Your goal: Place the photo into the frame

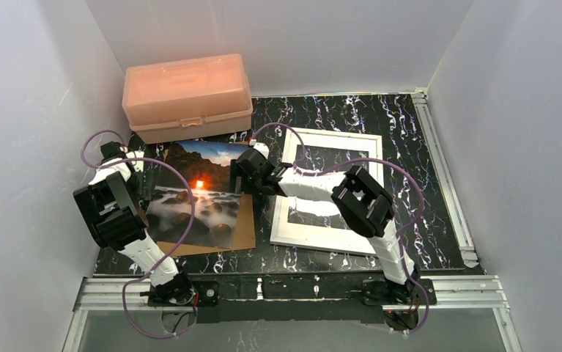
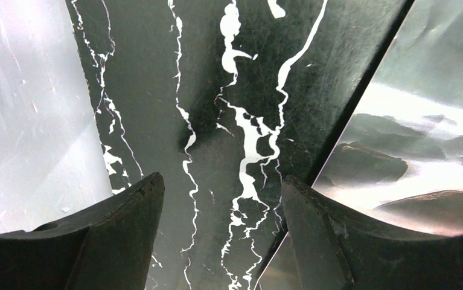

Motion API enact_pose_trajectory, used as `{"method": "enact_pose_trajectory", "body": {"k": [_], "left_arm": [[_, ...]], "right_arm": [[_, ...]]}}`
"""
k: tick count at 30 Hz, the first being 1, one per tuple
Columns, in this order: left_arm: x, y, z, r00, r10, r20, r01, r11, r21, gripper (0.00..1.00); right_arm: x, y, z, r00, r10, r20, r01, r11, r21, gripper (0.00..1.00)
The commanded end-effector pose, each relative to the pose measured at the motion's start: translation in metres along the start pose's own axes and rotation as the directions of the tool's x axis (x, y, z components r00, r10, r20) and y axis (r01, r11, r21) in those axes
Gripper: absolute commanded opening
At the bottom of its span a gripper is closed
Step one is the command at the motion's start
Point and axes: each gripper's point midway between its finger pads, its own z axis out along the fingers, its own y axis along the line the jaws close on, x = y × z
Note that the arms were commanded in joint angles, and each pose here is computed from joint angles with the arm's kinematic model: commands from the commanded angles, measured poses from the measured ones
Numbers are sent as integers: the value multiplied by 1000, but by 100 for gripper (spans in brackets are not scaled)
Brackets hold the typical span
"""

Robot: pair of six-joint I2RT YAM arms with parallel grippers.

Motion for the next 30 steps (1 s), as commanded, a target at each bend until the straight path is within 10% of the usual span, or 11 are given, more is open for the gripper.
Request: {"method": "enact_pose_trajectory", "body": {"k": [1, 11, 30], "left_arm": [[20, -26, 11, 998, 21, -54, -16, 997, 77, 69], [24, -31, -7, 997, 65, -31, -61, 992, 106, 69], [8, -30, -41, 997, 64, 41, -69, 986, 150, 68]], "right_arm": [[33, 5, 5, 995, 59, -86, -64, 996, -59, 99], [90, 46, -20, 984, 34, -173, -62, 985, -158, 99], [32, -9, -9, 985, 144, -99, -152, 985, -83, 99]]}}
